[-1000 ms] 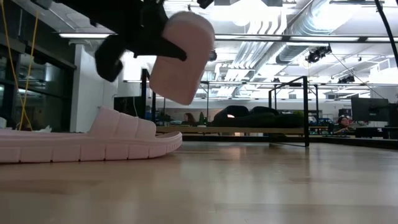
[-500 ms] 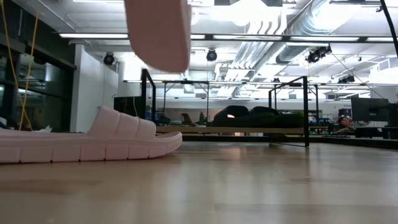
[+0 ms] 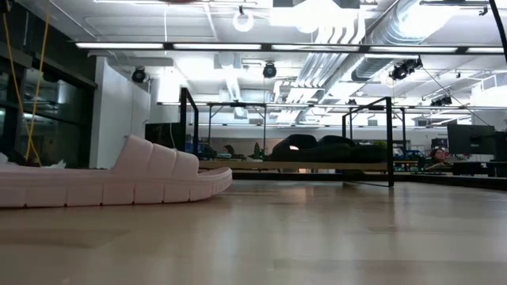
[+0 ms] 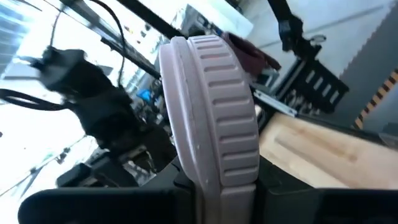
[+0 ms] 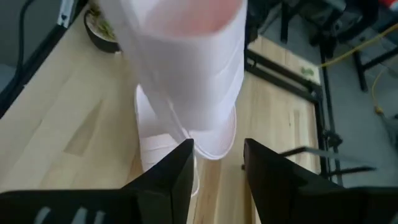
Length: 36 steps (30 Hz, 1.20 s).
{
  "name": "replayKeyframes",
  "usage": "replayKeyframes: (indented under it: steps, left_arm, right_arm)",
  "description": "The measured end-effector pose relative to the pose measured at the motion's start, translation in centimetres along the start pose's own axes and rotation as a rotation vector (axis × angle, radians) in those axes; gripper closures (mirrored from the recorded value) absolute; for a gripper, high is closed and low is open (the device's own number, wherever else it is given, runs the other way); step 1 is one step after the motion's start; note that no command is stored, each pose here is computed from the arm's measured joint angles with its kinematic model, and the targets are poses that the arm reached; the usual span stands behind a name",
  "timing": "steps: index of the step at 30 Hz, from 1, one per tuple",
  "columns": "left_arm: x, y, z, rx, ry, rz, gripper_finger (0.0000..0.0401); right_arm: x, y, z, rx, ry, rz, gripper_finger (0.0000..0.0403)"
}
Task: Pick and place slides into the shelf
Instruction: Put the right pink slide on the shelf
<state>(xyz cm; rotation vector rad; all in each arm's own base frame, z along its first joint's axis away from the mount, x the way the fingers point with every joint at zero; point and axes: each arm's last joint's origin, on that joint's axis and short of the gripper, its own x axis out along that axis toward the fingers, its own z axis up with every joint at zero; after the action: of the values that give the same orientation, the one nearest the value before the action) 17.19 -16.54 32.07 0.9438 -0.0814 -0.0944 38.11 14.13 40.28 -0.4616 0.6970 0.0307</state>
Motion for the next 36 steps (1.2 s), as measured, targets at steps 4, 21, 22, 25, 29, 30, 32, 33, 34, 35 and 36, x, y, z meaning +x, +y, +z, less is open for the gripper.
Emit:
replayKeyframes:
  steps: [4,21,22,25,29,30,32,33,34,35,36]
  left_arm:
    - [-1.0,0.2,1.0,-0.005,-0.037,0.035,0.0351]
    - [-2.0,1.3,3.0,-0.097,-0.296,0.075,0.0352]
    - [-2.1,1.4,3.1,-0.101,-0.315,0.078,0.0352]
    - [-2.2,1.7,3.3,-0.094,-0.361,0.094,0.0352]
    - [-2.2,1.9,3.4,-0.088,-0.373,0.113,0.0352]
    - [-2.2,1.9,3.4,-0.086,-0.372,0.112,0.0352]
    - [-2.2,1.9,3.4,-0.085,-0.372,0.111,0.0352]
    - [-2.2,1.9,3.4,-0.085,-0.371,0.111,0.0352]
    - [-2.2,1.9,3.4,-0.085,-0.371,0.111,0.0352]
    - [-2.2,1.9,3.4,-0.085,-0.371,0.111,0.0352]
    - [-2.2,1.9,3.4,-0.085,-0.371,0.111,0.0352]
  right_arm:
    - [-0.5,1.0,0.6,-0.091,-0.038,-0.031,0.0272]
    - [-1.1,1.3,2.2,-0.252,-0.176,-0.110,0.0272]
    - [-1.1,1.3,2.3,-0.253,-0.186,-0.113,0.0272]
    - [-1.1,1.3,2.4,-0.258,-0.194,-0.113,0.0272]
    - [-1.0,1.2,2.4,-0.255,-0.196,-0.105,0.0272]
    - [-1.0,1.2,2.4,-0.254,-0.198,-0.102,0.0272]
    - [-1.0,1.1,2.5,-0.250,-0.207,-0.105,0.0272]
    - [-1.0,1.1,2.6,-0.246,-0.215,-0.106,0.0272]
    - [-1.1,1.1,2.7,-0.245,-0.226,-0.104,0.0272]
    - [-1.1,1.1,2.8,-0.246,-0.238,-0.101,0.0272]
    - [-1.1,1.1,2.9,-0.249,-0.251,-0.094,0.0273]
